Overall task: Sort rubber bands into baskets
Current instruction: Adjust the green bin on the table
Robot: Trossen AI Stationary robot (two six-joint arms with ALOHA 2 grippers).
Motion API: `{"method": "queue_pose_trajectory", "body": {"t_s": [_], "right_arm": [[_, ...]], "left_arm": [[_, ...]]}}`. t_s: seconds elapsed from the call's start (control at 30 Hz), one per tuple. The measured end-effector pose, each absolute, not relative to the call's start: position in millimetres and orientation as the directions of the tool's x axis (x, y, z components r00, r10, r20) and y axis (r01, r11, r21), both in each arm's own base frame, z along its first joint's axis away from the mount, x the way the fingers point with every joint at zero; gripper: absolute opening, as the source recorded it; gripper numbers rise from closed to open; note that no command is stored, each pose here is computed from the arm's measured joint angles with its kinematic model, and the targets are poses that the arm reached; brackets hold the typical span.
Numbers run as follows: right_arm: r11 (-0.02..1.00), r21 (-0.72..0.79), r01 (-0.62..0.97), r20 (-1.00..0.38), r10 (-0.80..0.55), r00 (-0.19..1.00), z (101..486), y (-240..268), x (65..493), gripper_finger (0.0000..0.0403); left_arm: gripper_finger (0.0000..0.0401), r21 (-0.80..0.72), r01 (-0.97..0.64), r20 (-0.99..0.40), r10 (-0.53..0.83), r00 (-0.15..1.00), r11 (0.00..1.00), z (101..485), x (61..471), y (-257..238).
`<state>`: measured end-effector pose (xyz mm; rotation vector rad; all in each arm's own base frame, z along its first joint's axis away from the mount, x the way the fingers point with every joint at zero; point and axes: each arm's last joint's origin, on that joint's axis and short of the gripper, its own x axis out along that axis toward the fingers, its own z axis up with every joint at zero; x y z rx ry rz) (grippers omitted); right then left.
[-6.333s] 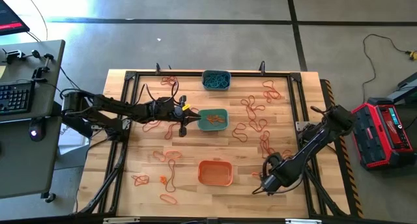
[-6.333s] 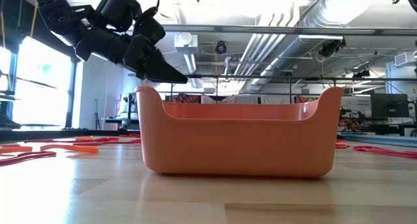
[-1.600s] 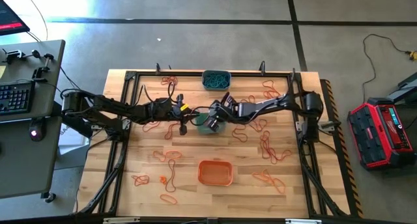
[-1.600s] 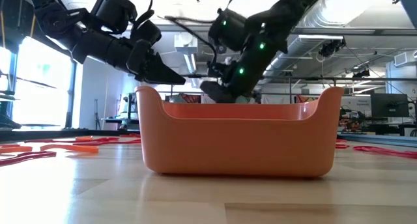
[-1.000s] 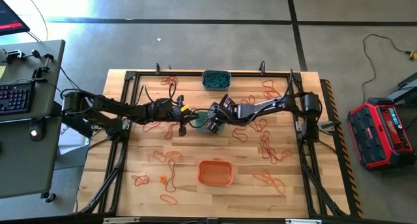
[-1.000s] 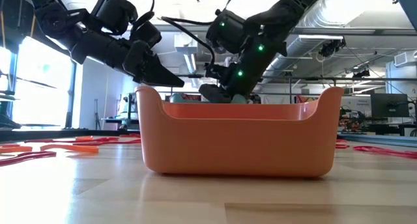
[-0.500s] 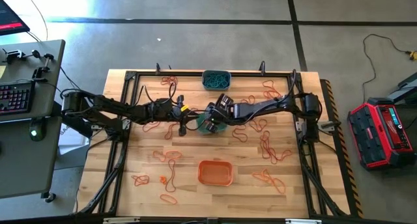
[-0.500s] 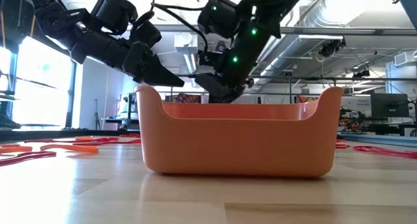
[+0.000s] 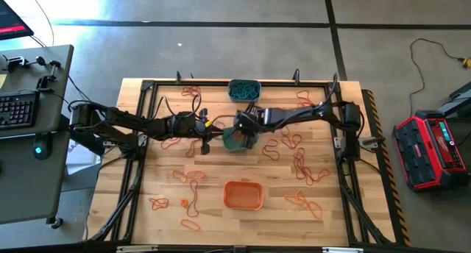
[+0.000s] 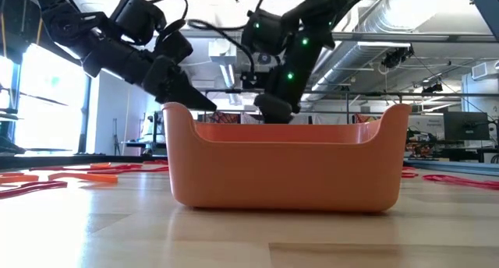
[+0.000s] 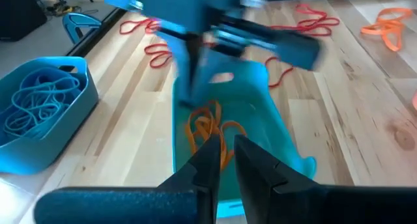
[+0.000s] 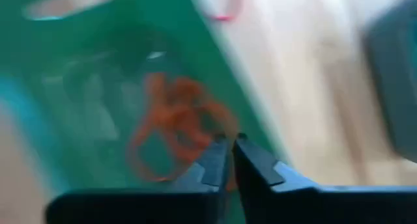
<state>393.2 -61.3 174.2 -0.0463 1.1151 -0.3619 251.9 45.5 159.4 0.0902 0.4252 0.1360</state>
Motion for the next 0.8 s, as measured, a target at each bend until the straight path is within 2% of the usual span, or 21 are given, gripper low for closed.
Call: {"method": "queue_pose_trajectory", "body": {"t_s": [0.23,0.37,0.5,0.63,0.8], "right_arm": [[0.902,-0.216,0.374,-0.871,-0.351,0.343,174,-86,387,0.0007],[0.859,-0.239,0.453,-0.879,-0.390,0.275,172,-88,381,0.0002],[0.835,-0.224,0.502,-0.881,-0.394,0.263,171,-81,381,0.0001],[0.829,-0.270,0.490,-0.856,-0.440,0.272,181,-69,385,0.0000],[0.826,-0.276,0.492,-0.844,-0.453,0.287,207,-58,380,0.0000]], "left_arm": [[0.0035,0.080,-0.068,-0.437,0.096,0.895,0.994,156,251,44],[0.0035,0.010,-0.024,-0.488,0.025,0.873,1.000,151,249,39],[0.0035,0.007,0.008,-0.518,-0.003,0.855,1.000,147,249,30],[0.0035,0.052,-0.061,-0.543,0.080,0.836,0.997,141,250,31],[0.0035,0.079,-0.266,-0.572,0.262,0.777,0.961,130,251,40]]}}
